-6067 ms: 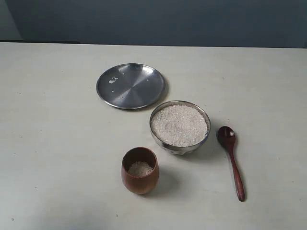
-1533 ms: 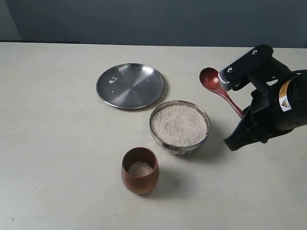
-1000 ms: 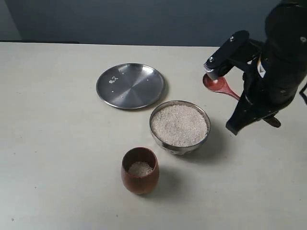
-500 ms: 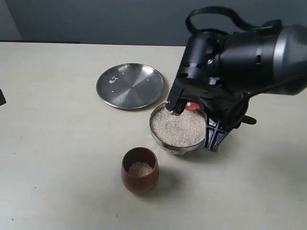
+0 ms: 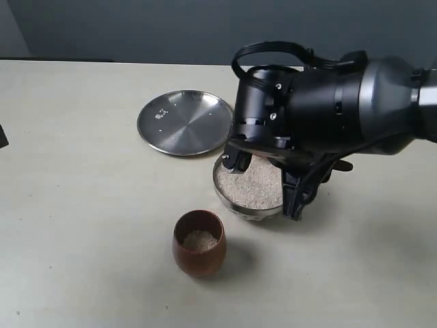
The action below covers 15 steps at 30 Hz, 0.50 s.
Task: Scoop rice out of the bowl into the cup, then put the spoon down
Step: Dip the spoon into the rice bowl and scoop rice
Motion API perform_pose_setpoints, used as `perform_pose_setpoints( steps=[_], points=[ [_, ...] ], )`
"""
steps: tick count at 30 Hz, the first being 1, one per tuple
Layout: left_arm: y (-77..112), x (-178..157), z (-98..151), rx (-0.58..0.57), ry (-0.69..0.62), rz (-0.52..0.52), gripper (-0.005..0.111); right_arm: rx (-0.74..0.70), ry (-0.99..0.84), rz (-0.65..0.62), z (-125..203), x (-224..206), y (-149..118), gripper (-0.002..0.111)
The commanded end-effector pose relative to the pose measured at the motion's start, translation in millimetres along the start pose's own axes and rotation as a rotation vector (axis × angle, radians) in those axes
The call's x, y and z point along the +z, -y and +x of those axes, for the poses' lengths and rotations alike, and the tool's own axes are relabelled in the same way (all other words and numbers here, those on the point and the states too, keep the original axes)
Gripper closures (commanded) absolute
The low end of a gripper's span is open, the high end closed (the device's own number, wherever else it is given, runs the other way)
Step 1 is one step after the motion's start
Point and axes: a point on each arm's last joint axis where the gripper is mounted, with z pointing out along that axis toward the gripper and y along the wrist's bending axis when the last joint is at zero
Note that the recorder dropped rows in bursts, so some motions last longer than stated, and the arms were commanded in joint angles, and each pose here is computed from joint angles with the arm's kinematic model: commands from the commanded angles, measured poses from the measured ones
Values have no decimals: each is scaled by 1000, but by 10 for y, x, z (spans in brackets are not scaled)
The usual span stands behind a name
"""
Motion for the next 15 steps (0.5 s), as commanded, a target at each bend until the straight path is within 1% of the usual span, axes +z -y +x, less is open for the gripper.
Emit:
perform_pose_setpoints(
  steps=[1,9,15],
  points=[
    [6,0,-25,-3,10,3,106,-3,9,7,-21,-43,-17,109],
    [6,0,-25,-3,10,3,106,3,-29,-81,-74,48,-157,109],
    [6,0,-25,-3,10,3,106,10,-55,-94,-114,120,-217,109]
  ],
)
